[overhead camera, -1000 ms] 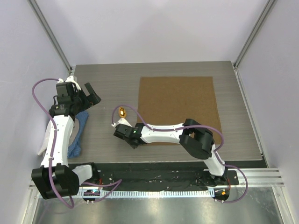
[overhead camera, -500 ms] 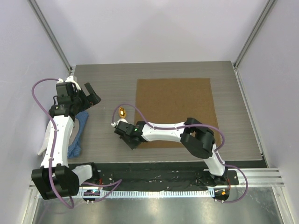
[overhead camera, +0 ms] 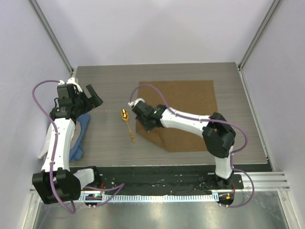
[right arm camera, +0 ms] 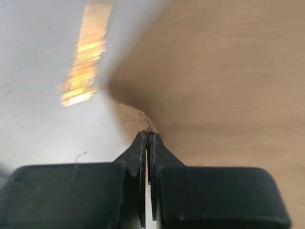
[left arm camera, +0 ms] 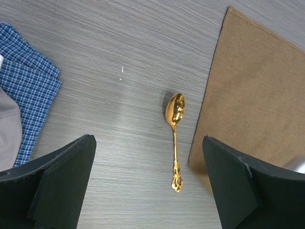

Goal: Fold the napkin, place the utensils inside, and roll it up
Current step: Fold the napkin

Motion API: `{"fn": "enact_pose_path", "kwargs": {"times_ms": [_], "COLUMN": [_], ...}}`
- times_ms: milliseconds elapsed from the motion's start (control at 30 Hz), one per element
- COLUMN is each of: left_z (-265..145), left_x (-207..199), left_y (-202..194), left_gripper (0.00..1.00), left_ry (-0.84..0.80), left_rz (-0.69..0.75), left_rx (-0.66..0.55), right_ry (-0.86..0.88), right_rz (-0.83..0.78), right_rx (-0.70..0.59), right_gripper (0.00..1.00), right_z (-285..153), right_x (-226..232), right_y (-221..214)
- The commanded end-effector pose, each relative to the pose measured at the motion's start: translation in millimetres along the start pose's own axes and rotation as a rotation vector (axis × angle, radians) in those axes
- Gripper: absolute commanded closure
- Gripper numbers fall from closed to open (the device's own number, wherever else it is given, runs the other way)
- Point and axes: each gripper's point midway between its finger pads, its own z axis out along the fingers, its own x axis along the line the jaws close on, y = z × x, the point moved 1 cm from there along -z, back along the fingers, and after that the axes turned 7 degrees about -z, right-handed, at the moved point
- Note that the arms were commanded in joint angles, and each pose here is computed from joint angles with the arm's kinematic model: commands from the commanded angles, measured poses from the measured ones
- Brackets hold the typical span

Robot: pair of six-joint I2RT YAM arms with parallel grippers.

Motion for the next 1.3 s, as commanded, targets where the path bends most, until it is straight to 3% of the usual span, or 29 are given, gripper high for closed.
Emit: {"fn": "enact_pose_path", "kwargs": {"times_ms": [0,267,467,1267], "left_z": [-3,1,3,15], "left_x": [-6,-4,-3,11], "left_y": [11,9,9,4], "left_gripper": [0.0,0.0,0.0,0.0], "left_ry": [-0.029,-0.024,-0.017,0.047], "left_rz": [0.002,0.0,-0.001,0.008], "left_rx": [-0.054,-0.043,-0.038,-0.009], "right_ry": [-0.232,-0.443,-0.551,-0.718], "right_rz": [0.032,0.131,0.175,0.3], "right_rx": [0.03,0.079,0.111,0.136], "right_gripper": [0.99,0.99,0.99,0.99], "right_z": [-1,30,44,48], "right_x": [-105,-235,-300,-452], "right_y": [-6,-10,-14,-40]}}
